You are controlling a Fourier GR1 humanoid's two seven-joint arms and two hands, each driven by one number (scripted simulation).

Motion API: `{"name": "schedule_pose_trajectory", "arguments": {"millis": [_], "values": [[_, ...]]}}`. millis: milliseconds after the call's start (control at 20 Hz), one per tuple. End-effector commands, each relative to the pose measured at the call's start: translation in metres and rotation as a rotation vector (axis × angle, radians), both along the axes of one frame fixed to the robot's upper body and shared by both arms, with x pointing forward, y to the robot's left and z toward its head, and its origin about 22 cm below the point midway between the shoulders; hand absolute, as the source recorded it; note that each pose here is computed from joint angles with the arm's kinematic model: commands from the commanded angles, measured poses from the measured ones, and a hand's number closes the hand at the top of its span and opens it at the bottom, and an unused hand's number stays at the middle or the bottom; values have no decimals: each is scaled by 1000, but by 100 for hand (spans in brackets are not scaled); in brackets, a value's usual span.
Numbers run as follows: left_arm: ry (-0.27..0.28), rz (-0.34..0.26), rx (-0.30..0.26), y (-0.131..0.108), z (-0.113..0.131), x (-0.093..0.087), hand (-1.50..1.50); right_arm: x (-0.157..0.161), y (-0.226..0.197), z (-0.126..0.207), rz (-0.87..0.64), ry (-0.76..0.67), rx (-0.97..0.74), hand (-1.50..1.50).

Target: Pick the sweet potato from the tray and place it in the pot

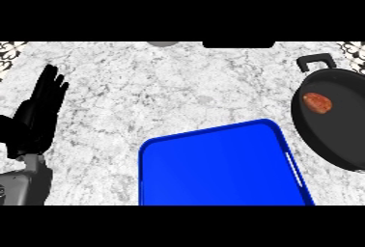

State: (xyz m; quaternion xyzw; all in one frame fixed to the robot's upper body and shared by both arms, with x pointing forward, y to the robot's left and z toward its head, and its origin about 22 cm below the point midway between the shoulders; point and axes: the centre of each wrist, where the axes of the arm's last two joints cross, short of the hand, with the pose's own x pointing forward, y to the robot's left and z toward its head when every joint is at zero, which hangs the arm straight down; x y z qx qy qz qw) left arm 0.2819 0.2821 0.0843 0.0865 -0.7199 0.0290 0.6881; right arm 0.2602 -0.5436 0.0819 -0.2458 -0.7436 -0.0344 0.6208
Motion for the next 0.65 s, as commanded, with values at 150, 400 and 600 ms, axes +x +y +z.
{"name": "schedule_pose_trajectory", "arguments": {"millis": [150, 400, 600], "values": [[-21, 7, 15, -11, 17, -12, 0, -43, -43, 5, 26, 11, 25, -150], [2, -15, 1, -1, 11, 2, 0, -64, -65, 18, 27, 17, 0, -150], [-22, -1, 13, 6, 7, -7, 0, -87, -74, 13, 34, 25, -5, -150]]}}
